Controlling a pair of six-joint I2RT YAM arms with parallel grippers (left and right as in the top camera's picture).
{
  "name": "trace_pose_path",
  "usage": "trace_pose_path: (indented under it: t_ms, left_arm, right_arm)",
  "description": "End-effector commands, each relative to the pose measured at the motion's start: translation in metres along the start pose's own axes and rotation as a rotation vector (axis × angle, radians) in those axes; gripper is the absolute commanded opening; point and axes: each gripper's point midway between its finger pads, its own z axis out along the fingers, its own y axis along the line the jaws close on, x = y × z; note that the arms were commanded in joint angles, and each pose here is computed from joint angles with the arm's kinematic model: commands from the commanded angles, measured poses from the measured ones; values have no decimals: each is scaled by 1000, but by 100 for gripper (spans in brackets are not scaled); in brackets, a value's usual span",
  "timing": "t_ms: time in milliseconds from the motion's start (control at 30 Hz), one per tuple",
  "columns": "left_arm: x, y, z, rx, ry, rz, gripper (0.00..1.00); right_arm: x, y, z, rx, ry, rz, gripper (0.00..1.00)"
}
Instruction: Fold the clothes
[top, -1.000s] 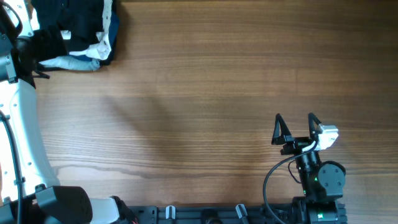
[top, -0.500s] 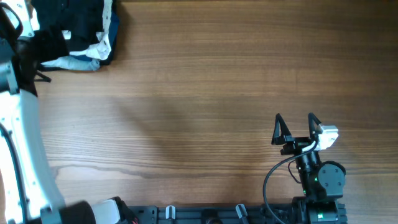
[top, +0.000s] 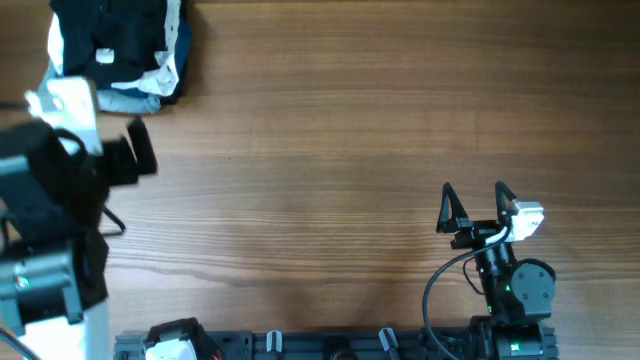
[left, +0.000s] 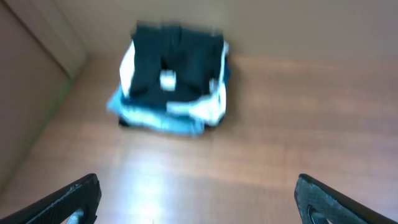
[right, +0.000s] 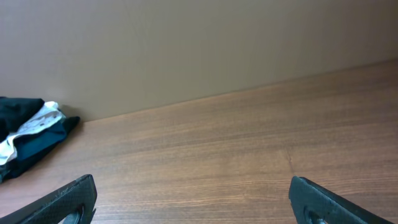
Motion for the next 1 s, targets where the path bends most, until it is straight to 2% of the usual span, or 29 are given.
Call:
trace_pose_path:
  t_ms: [0,100,233,433,733,867,967]
  left_arm:
    - [29,-27,-13,114,-77,30,100]
    - [28,-58,-26,257,-296,19,100]
    - [45,-69,-29,320,-550,-99,100]
    - [78,-75,-13,374,-734,-198,100]
    - [97,-72,-10,355,-804,-208,100]
    - [108,-74,1,353,-740,-216,100]
    - [127,-77,17,347,-635,-220,100]
  right_arm:
    - [-1,4,0,-22,-8,7,100]
    - [-1,4,0,-22,-8,7,100]
    - [-1,4,0,-22,-8,7,100]
    - [-1,4,0,-22,-8,7,100]
    - [-1,4,0,-22,-8,7,100]
    - [-1,4,0,-22,-8,7,100]
    - [-1,4,0,-22,-8,7,99]
